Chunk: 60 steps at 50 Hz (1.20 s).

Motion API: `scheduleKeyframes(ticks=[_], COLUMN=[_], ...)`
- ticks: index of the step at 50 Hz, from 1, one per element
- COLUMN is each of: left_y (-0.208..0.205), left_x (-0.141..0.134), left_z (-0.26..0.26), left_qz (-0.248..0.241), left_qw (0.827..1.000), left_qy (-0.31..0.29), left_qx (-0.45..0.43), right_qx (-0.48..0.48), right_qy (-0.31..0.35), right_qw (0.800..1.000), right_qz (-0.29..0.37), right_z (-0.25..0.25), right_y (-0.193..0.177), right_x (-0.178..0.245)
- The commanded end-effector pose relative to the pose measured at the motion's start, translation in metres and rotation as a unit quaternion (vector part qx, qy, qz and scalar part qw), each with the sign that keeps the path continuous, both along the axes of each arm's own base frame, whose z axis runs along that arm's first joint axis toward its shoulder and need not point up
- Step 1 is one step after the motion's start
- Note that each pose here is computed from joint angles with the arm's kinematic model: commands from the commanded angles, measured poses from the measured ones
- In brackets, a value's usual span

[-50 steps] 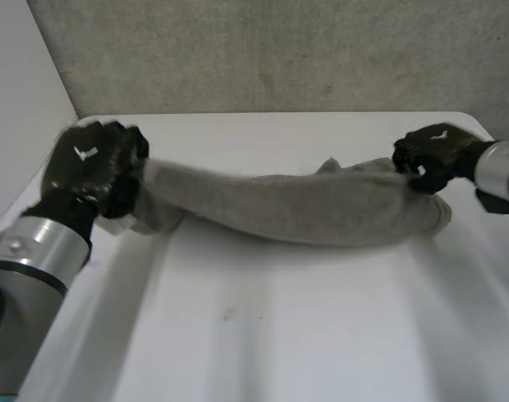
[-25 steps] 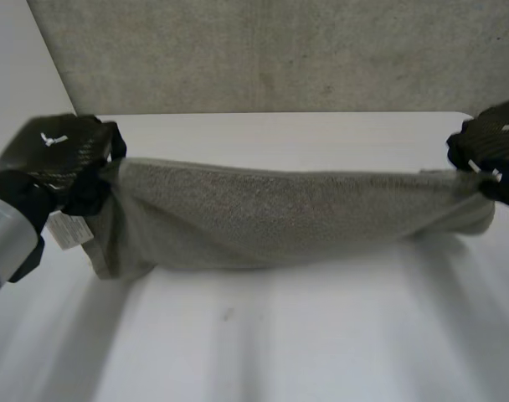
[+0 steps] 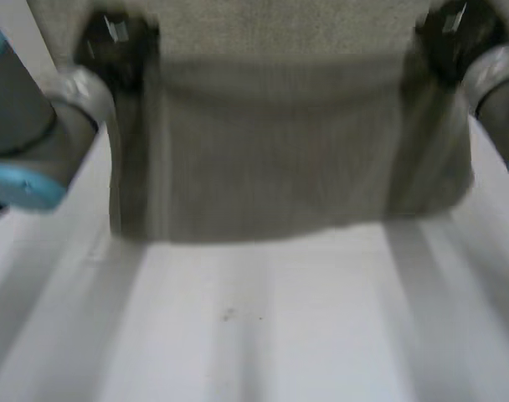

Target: Fold the laundry

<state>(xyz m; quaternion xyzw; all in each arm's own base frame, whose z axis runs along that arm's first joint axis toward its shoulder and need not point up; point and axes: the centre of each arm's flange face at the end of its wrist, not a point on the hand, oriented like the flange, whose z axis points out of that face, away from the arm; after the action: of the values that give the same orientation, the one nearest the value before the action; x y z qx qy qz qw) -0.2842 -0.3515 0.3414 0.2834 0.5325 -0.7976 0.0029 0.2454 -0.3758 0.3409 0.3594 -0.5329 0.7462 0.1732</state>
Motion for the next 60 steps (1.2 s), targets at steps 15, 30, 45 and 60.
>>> scheduleKeyframes(ticks=[15, 30, 45, 60], left_y=[0.028, 0.076, 0.09, 0.09], left_x=[0.017, 0.039, 0.053, 0.058], left_z=[-0.047, -0.193, -0.171, -0.169], left_qz=[-0.012, 0.009, 0.021, 0.028], left_qw=[0.996, 0.972, 0.977, 0.977], left_qy=[0.071, 0.0, 0.012, 0.014], left_qx=[0.045, 0.234, 0.213, 0.212], right_qx=[0.022, 0.319, 0.359, 0.298], right_qy=[-0.078, 0.012, -0.037, -0.038], right_qw=[0.996, 0.945, 0.931, 0.952], right_qz=[0.036, 0.074, 0.043, 0.058], right_z=[-0.046, -0.195, -0.168, -0.14], right_y=[0.031, 0.094, 0.094, 0.065], right_x=[-0.007, -0.012, -0.033, -0.044])
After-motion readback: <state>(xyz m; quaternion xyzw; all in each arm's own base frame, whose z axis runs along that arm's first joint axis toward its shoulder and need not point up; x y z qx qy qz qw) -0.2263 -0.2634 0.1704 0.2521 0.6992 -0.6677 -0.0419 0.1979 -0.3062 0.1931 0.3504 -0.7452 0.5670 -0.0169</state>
